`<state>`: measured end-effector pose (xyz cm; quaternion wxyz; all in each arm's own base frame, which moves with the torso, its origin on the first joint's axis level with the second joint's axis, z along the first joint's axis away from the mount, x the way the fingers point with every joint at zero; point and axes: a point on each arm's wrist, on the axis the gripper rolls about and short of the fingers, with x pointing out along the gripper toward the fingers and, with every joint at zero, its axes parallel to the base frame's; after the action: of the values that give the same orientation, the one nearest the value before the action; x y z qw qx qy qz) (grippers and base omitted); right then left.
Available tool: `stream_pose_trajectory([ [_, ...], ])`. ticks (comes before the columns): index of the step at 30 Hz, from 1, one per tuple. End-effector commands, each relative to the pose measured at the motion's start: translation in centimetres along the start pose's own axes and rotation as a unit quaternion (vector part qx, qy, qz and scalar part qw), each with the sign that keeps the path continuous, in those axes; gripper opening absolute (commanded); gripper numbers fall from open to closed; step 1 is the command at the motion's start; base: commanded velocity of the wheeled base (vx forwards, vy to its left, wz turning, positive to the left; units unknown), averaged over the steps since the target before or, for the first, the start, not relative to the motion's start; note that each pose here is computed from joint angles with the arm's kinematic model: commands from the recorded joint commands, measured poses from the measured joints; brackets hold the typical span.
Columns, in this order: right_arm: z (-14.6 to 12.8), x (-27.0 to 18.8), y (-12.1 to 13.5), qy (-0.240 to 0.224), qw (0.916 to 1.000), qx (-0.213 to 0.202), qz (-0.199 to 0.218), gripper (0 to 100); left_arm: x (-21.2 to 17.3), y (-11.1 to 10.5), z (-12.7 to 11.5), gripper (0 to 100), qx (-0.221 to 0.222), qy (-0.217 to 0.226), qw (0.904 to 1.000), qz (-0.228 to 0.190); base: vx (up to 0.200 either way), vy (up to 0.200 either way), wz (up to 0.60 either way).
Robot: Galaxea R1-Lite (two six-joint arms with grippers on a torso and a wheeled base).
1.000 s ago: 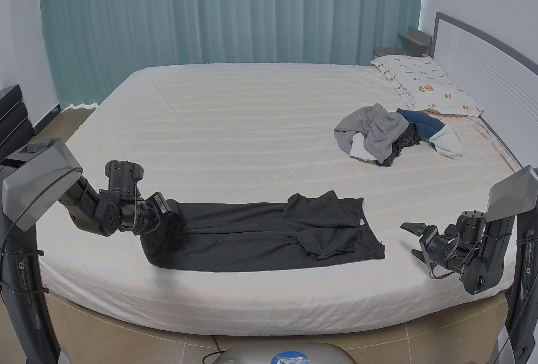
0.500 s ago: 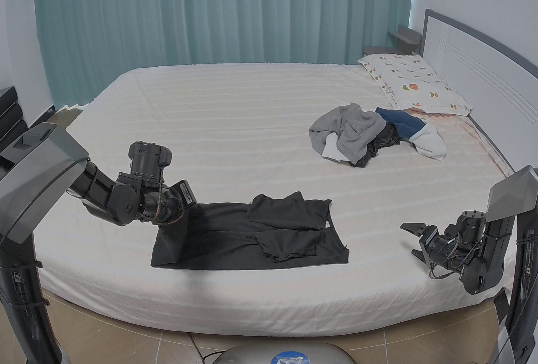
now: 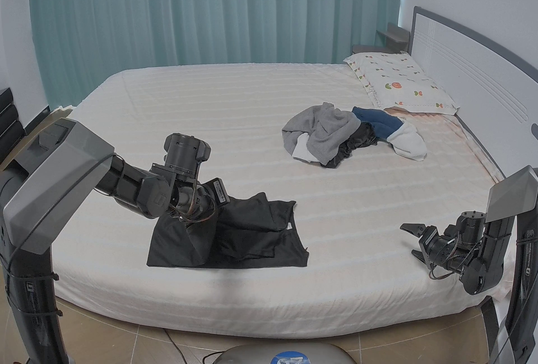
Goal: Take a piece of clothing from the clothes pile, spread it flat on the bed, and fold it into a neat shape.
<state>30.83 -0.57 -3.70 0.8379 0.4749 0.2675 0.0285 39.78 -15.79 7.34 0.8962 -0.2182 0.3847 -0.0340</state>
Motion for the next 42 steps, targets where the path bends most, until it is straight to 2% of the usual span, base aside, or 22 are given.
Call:
stream_pose_trajectory([
  [1, 0.0, 0.0, 0.1, -0.002, 1.0, -0.002, 0.004, 100, 2.4, -1.2, -1.2, 0, 0.006, 0.016, 0.9999, 0.0, 0.0, -0.2, 0.0],
  [5, 0.0, 0.0, 0.1, -0.001, 1.0, -0.003, 0.004, 100, 3.5, -2.7, -1.4, 0, -0.03, 0.0, 0.9995, -0.002, 0.0, -0.05, 0.0],
  [14, -0.1, 0.0, 0.0, -0.001, 1.0, -0.003, 0.002, 100, 5.7, -2.5, -2.1, 0, -0.032, -0.009, 0.9991, 0.025, 0.0, 0.0, 0.0],
  [15, -0.1, 0.0, 0.0, -0.001, 1.0, -0.003, 0.002, 100, 5.7, -2.5, -2.1, 100, -0.032, -0.009, 0.9991, 0.025, 0.0, 0.0, 0.0],
  [22, -0.2, 0.1, -0.1, 0.001, 1.0, -0.003, 0.0, 100, 5.2, -2.5, -2.2, 100, -0.037, -0.007, 0.999, 0.025, 0.0, 0.0, 0.0],
  [27, -0.2, 0.1, -0.1, 0.001, 1.0, -0.004, 0.0, 100, 2.7, -3.4, -0.3, 100, -0.076, -0.025, 0.9968, -0.003, 0.0, 0.0, 0.0],
  [32, -0.2, 0.1, -0.1, 0.001, 1.0, -0.005, 0.0, 100, 0.8, -2.7, 0.6, 100, -0.087, -0.024, 0.9958, -0.011, 0.0, 0.0, 0.0],
  [37, -0.2, 0.0, -0.1, 0.002, 1.0, -0.005, 0.0, 100, -0.9, 0.8, 2.0, 100, -0.127, -0.026, 0.9916, 0.009, 0.0, 0.0, 0.0],
  [42, -0.3, 0.1, -0.1, 0.002, 1.0, -0.004, -0.001, 100, -0.8, 2.8, 2.5, 100, -0.169, -0.033, 0.9848, 0.024, 0.0, 0.0, 0.0],
])
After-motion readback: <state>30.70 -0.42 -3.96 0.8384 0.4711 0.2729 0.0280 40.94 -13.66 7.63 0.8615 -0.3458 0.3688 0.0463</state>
